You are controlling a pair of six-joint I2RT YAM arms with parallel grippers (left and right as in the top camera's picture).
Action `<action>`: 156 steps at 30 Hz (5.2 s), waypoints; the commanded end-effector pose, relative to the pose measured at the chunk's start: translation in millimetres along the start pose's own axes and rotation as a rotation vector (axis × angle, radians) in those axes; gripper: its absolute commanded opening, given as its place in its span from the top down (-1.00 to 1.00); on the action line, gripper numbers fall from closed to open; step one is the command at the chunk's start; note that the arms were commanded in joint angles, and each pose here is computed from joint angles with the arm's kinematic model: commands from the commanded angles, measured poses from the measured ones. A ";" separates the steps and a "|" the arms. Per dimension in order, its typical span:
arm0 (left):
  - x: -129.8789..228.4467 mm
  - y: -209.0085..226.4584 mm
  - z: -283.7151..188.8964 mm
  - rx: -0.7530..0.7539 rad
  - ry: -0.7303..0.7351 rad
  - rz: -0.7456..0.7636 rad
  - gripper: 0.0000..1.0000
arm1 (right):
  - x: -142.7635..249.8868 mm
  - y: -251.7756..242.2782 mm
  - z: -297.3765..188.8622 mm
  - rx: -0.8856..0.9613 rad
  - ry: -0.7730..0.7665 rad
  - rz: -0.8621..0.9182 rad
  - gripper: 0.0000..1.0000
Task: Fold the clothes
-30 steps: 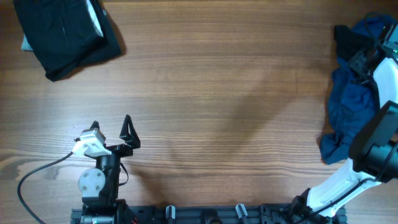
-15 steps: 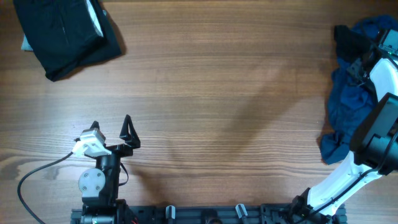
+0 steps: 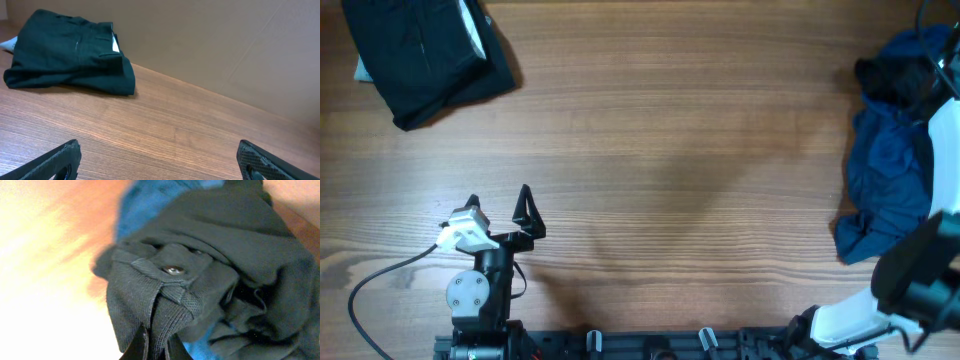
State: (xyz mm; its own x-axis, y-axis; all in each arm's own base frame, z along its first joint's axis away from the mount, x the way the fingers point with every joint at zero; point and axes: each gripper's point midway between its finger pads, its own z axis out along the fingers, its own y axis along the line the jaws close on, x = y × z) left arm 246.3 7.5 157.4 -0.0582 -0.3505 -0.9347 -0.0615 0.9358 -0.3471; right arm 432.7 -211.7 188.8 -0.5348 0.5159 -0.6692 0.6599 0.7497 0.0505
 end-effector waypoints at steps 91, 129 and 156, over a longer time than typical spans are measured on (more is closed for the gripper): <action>1.6 -3.1 -0.2 0.018 0.004 0.021 -1.00 | 233.3 117.4 1.2 -0.231 0.394 -0.299 -0.87; 1.6 -3.1 -0.2 0.018 0.004 0.021 -1.00 | 263.1 116.1 34.1 -0.442 0.460 -0.432 -0.55; 1.6 -3.1 -0.2 0.018 0.004 0.021 -1.00 | 149.4 136.7 -106.7 -0.636 0.168 -0.295 0.91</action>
State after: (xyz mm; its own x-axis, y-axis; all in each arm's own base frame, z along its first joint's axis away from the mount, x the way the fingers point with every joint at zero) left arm 246.3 7.5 157.4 -0.0582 -0.3505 -0.9347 -0.0615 0.9358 -0.3471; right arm 385.6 -0.9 107.7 -0.8360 0.2565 -0.4850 0.1392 0.9542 0.2647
